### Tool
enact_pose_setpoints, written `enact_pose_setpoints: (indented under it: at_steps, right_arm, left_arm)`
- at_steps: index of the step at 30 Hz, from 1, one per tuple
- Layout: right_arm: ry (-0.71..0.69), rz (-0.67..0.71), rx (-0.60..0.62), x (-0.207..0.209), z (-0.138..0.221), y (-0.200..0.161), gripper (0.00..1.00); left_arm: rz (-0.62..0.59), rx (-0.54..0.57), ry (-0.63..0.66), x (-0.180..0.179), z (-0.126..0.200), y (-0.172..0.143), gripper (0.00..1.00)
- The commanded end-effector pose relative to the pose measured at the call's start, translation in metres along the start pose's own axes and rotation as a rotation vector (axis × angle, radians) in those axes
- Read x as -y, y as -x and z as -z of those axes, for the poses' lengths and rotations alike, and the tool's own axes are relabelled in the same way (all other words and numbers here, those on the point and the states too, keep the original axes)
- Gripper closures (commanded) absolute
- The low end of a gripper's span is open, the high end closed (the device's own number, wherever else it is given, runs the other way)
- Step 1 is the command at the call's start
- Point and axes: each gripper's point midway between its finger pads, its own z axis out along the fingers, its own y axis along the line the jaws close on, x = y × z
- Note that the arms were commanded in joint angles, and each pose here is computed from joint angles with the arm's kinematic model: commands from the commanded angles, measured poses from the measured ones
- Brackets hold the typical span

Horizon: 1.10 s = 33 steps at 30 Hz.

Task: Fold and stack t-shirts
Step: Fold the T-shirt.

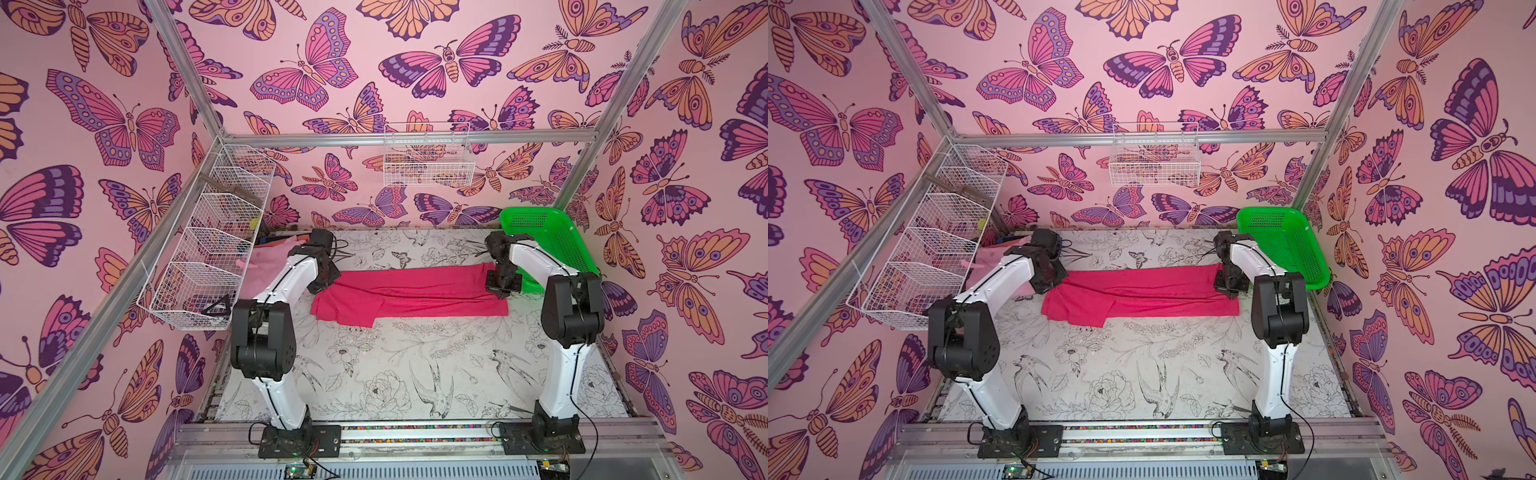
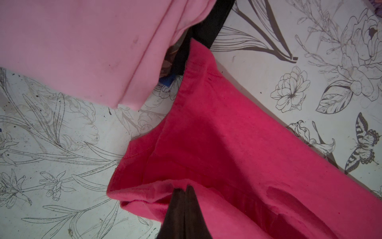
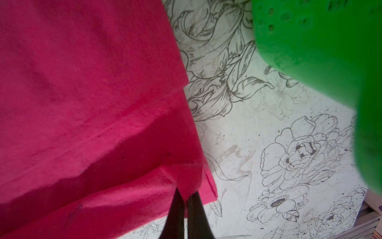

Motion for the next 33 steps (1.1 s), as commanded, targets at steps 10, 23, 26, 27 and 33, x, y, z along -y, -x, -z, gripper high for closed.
enact_pose_setpoints:
  at_steps: [10,23,26,27,33]
  right_arm:
    - [-0.049,0.0,-0.019,0.009,-0.006,0.002,1.0]
    - [-0.059,0.004,-0.021,0.008,-0.007,0.006,1.0]
    - [-0.055,0.003,-0.026,0.007,-0.008,0.006,0.89]
    - [-0.054,0.002,-0.024,0.007,-0.008,0.007,0.83]
    - [-0.049,-0.003,-0.008,0.007,-0.004,0.009,0.63]
  left_arm:
    - [-0.009,0.04,0.028,0.0,-0.005,0.02,1.0]
    - [-0.003,0.017,0.047,-0.005,-0.018,0.02,1.0]
    - [0.0,0.012,0.051,-0.006,-0.019,0.017,1.0]
    - [-0.001,0.011,0.052,-0.006,-0.019,0.017,1.0]
    - [0.002,-0.002,0.052,-0.006,-0.024,0.015,1.0]
